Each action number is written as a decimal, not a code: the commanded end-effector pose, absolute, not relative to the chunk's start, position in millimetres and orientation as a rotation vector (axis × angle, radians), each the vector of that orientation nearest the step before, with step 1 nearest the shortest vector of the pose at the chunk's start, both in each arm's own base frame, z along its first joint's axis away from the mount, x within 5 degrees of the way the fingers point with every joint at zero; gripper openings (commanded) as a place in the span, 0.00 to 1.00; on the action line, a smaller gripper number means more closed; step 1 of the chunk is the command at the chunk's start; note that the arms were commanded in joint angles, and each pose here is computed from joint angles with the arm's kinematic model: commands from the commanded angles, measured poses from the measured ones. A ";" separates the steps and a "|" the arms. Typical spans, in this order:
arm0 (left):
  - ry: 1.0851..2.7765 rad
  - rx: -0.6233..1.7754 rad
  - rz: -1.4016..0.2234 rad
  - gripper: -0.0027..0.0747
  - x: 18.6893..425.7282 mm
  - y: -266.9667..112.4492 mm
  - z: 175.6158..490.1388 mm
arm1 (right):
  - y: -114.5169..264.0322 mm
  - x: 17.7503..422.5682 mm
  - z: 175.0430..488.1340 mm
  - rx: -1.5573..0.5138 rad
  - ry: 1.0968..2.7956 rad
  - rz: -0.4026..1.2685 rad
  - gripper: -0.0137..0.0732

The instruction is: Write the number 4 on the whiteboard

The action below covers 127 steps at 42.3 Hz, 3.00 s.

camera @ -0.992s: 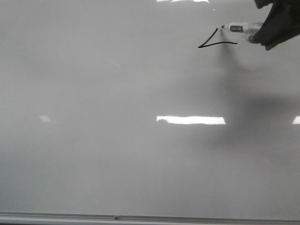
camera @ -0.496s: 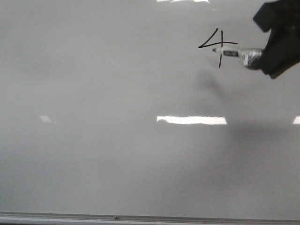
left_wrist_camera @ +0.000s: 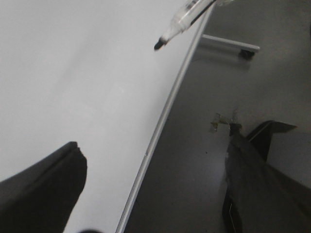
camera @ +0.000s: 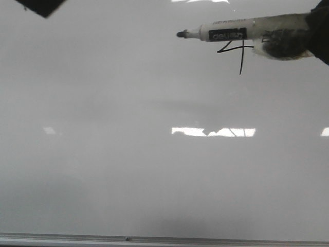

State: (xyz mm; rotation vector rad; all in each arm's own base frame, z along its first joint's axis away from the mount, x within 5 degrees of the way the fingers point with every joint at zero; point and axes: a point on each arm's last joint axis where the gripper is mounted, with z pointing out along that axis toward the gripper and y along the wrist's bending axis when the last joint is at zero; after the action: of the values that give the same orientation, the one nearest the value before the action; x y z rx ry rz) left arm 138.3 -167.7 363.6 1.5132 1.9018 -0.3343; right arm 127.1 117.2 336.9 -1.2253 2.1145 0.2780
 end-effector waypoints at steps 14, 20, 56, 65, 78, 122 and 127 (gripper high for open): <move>1.616 1.736 -0.436 0.81 118.2 -239.3 363.3 | 130.4 109.7 353.5 -1.368 1.925 0.343 0.08; 1.618 1.730 -0.433 0.81 125.9 -252.6 359.8 | 130.4 109.7 353.5 -1.368 1.925 0.343 0.08; 1.615 1.723 -0.433 0.09 127.1 -254.3 359.0 | 130.6 109.9 353.8 -1.364 1.923 0.344 0.50; 1.624 1.716 -0.404 0.09 129.4 -253.1 358.6 | 130.3 109.8 353.5 -1.366 1.926 0.341 0.88; 1.896 1.455 -0.159 0.09 165.6 -226.5 354.9 | 123.0 117.5 352.8 -1.246 2.013 0.333 0.88; 1.947 0.051 -0.066 0.09 241.1 -23.1 327.0 | 114.4 123.1 350.8 -1.197 2.073 0.301 0.88; 1.862 0.045 -0.113 0.09 246.2 -25.4 311.7 | 114.4 123.1 350.8 -1.198 2.074 0.301 0.88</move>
State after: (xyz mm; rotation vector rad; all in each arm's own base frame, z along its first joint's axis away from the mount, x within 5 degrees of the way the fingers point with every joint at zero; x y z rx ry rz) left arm 240.4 -22.4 297.4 0.0613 2.0649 -0.0472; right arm 122.3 114.7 336.0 -1.2566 2.1418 0.2785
